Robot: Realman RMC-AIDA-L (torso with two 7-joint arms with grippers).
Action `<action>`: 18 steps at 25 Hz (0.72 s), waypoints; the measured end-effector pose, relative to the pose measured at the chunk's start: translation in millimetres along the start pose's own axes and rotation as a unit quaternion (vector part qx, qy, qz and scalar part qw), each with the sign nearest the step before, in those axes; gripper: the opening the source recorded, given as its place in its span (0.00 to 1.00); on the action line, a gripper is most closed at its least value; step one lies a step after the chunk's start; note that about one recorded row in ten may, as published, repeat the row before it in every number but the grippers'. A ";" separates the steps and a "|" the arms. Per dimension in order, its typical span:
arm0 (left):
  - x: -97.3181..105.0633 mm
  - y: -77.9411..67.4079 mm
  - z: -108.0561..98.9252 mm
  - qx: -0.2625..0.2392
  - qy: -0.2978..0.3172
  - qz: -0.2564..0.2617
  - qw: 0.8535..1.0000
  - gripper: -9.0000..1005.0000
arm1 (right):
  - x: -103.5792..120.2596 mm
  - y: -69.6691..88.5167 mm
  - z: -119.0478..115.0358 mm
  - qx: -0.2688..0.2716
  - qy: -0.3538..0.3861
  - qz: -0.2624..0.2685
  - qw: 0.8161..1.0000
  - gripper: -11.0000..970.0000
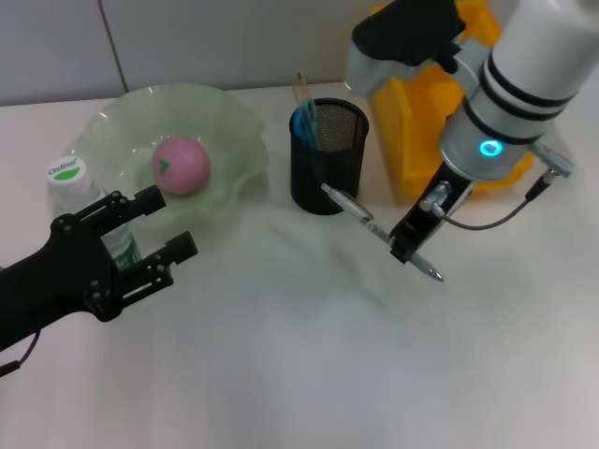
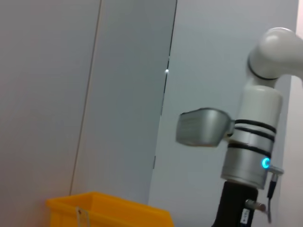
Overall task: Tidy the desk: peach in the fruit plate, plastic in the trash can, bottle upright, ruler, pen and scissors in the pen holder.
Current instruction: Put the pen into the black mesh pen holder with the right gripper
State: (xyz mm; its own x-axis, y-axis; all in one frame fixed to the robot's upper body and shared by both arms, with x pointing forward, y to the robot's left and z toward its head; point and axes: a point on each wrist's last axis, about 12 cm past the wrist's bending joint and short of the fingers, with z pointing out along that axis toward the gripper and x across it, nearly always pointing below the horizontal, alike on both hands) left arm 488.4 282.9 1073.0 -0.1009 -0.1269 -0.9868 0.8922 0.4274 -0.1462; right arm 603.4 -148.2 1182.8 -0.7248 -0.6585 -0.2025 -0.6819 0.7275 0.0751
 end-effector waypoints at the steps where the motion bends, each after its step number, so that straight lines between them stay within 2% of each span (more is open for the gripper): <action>1: 0.2 0.1 -0.8 -0.003 0.000 -0.001 1.000 0.71 | 1.9 0.2 -1.6 -0.003 -0.010 -0.002 1.000 0.15; 9: 3.1 -0.4 -6.1 -0.019 -0.004 -0.008 1.000 0.71 | 6.6 4.7 -12.3 -0.017 -0.089 -0.043 0.995 0.15; 18: 5.9 -0.7 -8.1 -0.027 -0.004 -0.015 1.000 0.71 | -4.8 8.2 -24.2 -0.019 -0.171 -0.075 0.982 0.15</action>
State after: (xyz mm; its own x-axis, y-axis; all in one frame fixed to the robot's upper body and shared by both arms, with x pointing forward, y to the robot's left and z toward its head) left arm 483.6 289.1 1066.7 -0.1242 -0.1473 -0.9813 0.8636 0.4710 -0.1800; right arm 598.8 -143.7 1208.1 -0.5455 -0.6501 -0.5289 -0.7865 0.6151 0.0551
